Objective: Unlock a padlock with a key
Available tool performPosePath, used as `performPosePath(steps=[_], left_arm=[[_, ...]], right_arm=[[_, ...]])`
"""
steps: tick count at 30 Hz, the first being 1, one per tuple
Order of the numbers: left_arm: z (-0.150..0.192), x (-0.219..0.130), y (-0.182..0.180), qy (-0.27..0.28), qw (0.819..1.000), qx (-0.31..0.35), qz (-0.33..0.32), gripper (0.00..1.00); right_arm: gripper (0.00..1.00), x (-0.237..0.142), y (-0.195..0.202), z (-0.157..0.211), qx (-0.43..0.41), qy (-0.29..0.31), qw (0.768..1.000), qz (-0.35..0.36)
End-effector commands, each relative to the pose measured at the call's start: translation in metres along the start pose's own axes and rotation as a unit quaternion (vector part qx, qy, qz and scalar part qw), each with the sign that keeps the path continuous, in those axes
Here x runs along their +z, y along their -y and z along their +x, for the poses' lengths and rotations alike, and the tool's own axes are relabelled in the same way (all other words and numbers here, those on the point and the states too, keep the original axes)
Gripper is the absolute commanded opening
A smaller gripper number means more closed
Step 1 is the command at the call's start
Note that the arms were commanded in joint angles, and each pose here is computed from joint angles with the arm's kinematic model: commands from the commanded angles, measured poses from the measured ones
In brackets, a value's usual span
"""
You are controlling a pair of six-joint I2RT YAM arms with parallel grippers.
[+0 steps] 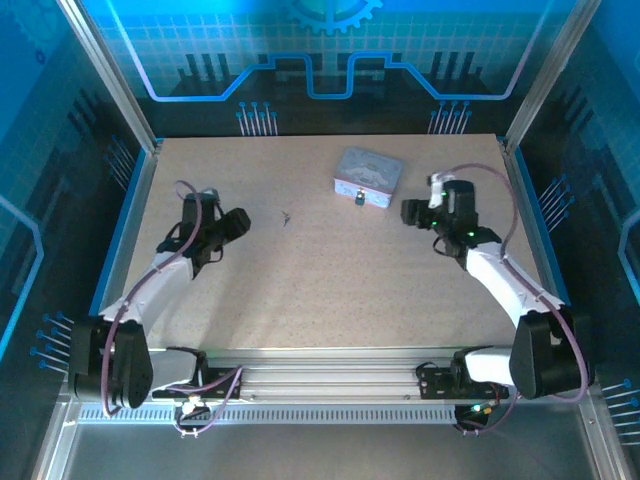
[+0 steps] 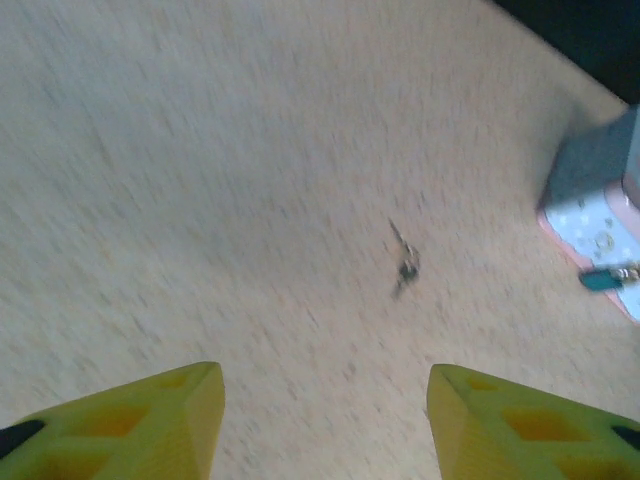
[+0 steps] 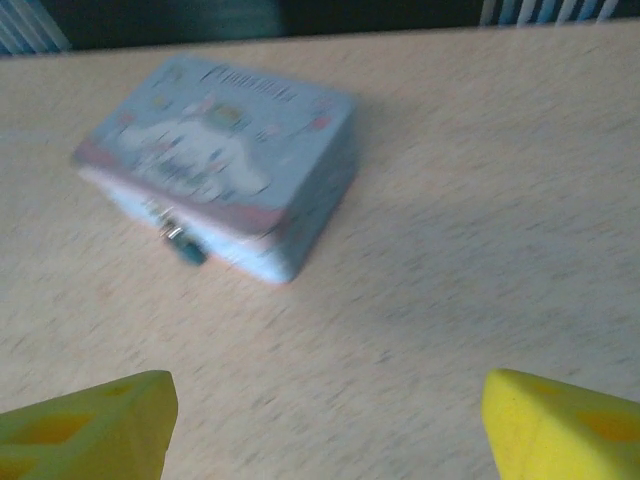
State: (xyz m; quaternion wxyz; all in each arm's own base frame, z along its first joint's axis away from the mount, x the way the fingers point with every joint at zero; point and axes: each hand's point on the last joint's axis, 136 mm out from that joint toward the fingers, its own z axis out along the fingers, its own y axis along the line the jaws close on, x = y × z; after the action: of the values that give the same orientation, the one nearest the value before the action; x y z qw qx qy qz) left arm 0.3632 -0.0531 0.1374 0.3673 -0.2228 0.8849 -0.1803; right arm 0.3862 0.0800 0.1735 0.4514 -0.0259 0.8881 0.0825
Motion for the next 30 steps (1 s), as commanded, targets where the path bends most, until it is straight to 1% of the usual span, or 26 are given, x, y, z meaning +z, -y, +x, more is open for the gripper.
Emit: performPosePath(steps=[1, 5, 7, 9, 11, 13, 18, 21, 25, 30], left_arm=[[0.023, 0.008, 0.025, -0.058, 0.996, -0.068, 0.007, 0.58], [0.035, 0.028, 0.045, -0.077, 0.995, -0.065, 0.000, 0.59], [0.040, 0.038, 0.055, -0.085, 0.994, -0.068, 0.005, 0.57], [0.043, 0.048, 0.066, -0.089, 0.993, -0.071, 0.012, 0.53], [0.042, 0.058, 0.070, -0.086, 0.993, -0.078, 0.008, 0.43], [0.041, 0.068, 0.069, -0.081, 0.992, -0.094, -0.002, 0.35], [0.035, 0.089, 0.063, -0.067, 0.989, -0.129, -0.035, 0.27], [0.032, 0.100, 0.059, -0.062, 0.986, -0.144, -0.059, 0.26], [0.031, 0.116, 0.055, -0.068, 0.980, -0.161, -0.094, 0.25], [0.034, 0.137, 0.053, -0.075, 0.975, -0.179, -0.109, 0.26]], right_arm=[[0.81, -0.013, -0.041, 0.053, -0.021, -0.105, 0.994, -0.013], [0.80, -0.019, -0.094, 0.072, -0.020, -0.122, 0.990, -0.067], [0.80, -0.022, -0.112, 0.082, -0.026, -0.130, 0.988, -0.082], [0.80, -0.024, -0.125, 0.093, -0.034, -0.136, 0.986, -0.088], [0.80, -0.026, -0.135, 0.104, -0.039, -0.142, 0.984, -0.096], [0.80, -0.025, -0.141, 0.114, -0.042, -0.152, 0.983, -0.100], [0.80, -0.025, -0.146, 0.138, -0.046, -0.177, 0.978, -0.099], [0.80, -0.024, -0.145, 0.144, -0.038, -0.179, 0.978, -0.099], [0.80, -0.023, -0.145, 0.145, -0.040, -0.179, 0.978, -0.098], [0.81, -0.020, -0.146, 0.145, -0.049, -0.182, 0.977, -0.096]])
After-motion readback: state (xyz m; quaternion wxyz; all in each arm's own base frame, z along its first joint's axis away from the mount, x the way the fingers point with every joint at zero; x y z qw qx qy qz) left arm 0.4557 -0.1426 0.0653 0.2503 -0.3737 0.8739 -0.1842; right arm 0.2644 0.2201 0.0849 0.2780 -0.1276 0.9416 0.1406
